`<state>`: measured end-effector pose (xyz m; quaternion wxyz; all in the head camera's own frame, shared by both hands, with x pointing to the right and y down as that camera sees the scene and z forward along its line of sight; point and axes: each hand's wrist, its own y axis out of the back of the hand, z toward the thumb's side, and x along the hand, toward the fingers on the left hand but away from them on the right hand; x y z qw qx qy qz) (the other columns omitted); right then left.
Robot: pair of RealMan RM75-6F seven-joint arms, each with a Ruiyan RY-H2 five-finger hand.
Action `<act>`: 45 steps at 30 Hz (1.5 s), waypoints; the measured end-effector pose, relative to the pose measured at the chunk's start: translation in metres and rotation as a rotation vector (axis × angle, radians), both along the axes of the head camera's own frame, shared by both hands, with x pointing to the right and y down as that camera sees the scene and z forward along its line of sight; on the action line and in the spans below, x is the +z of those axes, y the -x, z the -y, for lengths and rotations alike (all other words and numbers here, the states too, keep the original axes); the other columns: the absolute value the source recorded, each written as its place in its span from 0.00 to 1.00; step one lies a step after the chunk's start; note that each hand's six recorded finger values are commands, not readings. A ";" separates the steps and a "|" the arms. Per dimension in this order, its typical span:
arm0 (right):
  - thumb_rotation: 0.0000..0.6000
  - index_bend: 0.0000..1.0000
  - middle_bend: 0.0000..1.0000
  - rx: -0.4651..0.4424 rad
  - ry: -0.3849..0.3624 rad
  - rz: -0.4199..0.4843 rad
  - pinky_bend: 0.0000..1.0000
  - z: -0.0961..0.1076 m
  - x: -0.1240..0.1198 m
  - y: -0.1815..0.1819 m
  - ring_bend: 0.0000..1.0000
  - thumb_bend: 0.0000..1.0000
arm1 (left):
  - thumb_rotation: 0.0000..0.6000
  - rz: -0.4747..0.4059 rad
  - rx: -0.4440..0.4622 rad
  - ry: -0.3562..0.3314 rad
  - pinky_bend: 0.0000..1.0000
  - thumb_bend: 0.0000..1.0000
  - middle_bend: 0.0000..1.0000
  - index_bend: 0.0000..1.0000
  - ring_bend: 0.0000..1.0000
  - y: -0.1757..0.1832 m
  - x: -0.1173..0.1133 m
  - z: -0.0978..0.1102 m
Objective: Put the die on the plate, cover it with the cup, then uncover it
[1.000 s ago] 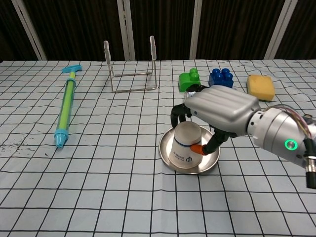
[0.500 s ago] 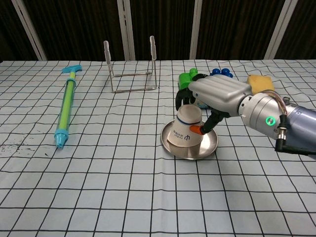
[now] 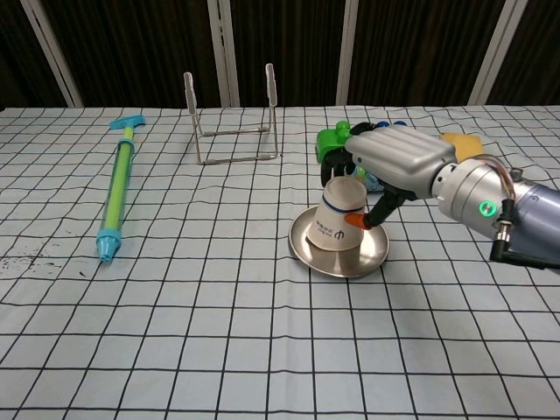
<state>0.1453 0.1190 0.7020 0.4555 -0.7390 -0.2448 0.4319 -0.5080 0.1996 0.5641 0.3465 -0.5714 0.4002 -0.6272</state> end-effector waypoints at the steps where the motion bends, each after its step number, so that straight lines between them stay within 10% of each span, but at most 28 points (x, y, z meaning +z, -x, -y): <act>1: 1.00 0.56 0.58 0.002 -0.001 -0.002 0.00 0.000 0.001 0.000 0.31 0.40 | 1.00 0.000 -0.001 0.000 0.09 0.67 0.00 0.31 0.00 0.000 0.000 0.000; 13: 1.00 0.57 0.58 0.023 0.002 -0.043 0.00 -0.004 0.006 -0.026 0.31 0.40 | 1.00 -0.002 -0.003 0.000 0.09 0.67 0.00 0.31 0.00 0.001 0.000 0.001; 30: 1.00 0.57 0.58 -0.128 0.142 0.045 0.00 -0.063 0.000 0.020 0.31 0.40 | 1.00 -0.013 -0.006 -0.007 0.09 0.67 0.00 0.31 0.00 0.001 -0.001 0.002; 45: 1.00 0.57 0.58 -0.032 0.087 0.035 0.00 -0.008 0.025 0.032 0.31 0.40 | 1.00 -0.018 -0.011 -0.004 0.09 0.67 0.00 0.31 0.00 0.005 -0.001 0.003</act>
